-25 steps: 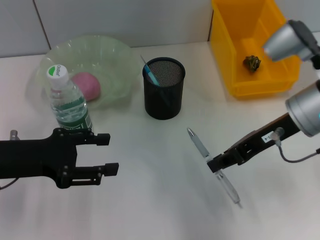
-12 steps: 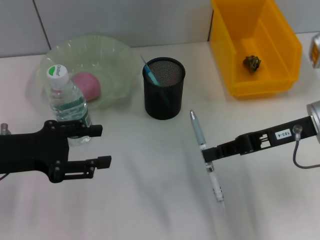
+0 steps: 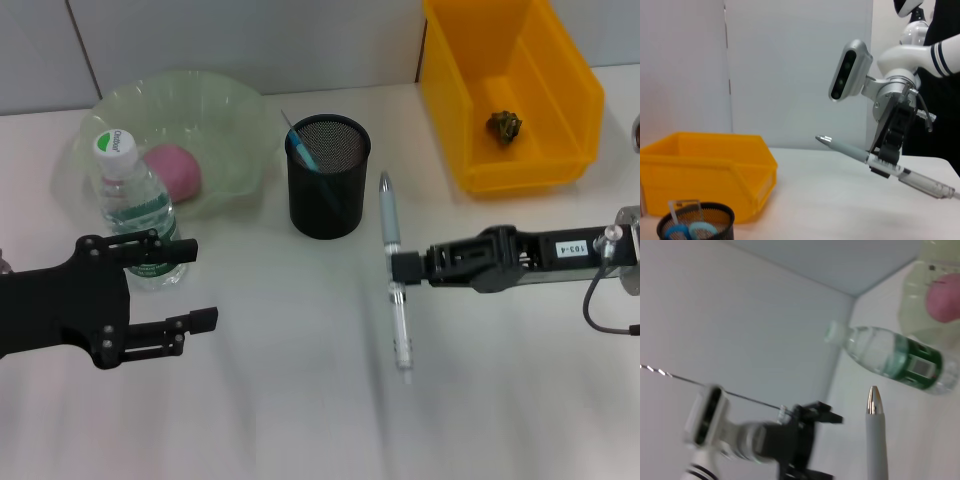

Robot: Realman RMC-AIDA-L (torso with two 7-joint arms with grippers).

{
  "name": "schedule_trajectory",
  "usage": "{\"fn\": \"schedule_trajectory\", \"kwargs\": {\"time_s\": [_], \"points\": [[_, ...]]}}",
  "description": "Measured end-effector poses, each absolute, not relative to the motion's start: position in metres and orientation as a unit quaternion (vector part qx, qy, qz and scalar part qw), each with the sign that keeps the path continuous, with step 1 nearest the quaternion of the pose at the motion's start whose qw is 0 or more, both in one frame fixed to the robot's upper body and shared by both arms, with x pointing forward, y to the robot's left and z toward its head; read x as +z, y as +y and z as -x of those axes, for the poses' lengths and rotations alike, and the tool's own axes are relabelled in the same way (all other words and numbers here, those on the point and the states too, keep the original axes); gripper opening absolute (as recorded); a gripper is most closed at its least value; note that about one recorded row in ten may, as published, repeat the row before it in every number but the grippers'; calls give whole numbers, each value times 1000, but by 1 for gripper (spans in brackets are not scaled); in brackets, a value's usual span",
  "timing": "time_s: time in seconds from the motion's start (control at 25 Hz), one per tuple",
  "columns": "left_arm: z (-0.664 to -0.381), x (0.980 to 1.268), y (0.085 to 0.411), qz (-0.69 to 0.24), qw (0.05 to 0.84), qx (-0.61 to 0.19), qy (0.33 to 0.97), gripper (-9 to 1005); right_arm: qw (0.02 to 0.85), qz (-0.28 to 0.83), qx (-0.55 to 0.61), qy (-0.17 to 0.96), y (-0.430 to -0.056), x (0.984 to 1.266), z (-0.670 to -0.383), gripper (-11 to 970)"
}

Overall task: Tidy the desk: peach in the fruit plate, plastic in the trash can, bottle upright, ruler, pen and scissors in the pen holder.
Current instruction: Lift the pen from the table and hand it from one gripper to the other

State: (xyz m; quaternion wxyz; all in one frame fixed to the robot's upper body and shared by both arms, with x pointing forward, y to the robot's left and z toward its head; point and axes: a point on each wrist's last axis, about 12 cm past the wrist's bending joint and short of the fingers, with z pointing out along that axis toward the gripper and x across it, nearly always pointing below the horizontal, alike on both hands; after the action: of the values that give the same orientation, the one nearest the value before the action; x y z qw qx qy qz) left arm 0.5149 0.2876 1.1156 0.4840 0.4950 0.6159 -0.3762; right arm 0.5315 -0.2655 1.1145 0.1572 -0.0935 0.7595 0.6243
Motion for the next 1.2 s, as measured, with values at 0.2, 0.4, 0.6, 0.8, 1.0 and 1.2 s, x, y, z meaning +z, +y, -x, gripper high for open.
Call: {"fn": "schedule_trajectory", "kwargs": {"time_s": [0.2,0.4,0.6,0.8,1.0,1.2], "points": [[-511,1116,290,-495,510,-372,597,623,148,56,671,724,-260,1111,-525,123],[-504,1117,295,-491,550,-361,572,622,122,23,687,716,-255,1102,-522,123],[-499,1115,295,-491,569,-358,554,621,98,-12,701,707,-252,1101,-523,123],[-497,1111,293,-495,584,-353,538,621,67,-40,708,701,-248,1100,-525,123],[-496,1102,290,-497,616,-328,516,620,46,-59,705,706,-246,1101,-530,123],[-495,1090,284,-493,655,-292,493,619,37,-64,704,707,-243,1104,-535,123]]}}
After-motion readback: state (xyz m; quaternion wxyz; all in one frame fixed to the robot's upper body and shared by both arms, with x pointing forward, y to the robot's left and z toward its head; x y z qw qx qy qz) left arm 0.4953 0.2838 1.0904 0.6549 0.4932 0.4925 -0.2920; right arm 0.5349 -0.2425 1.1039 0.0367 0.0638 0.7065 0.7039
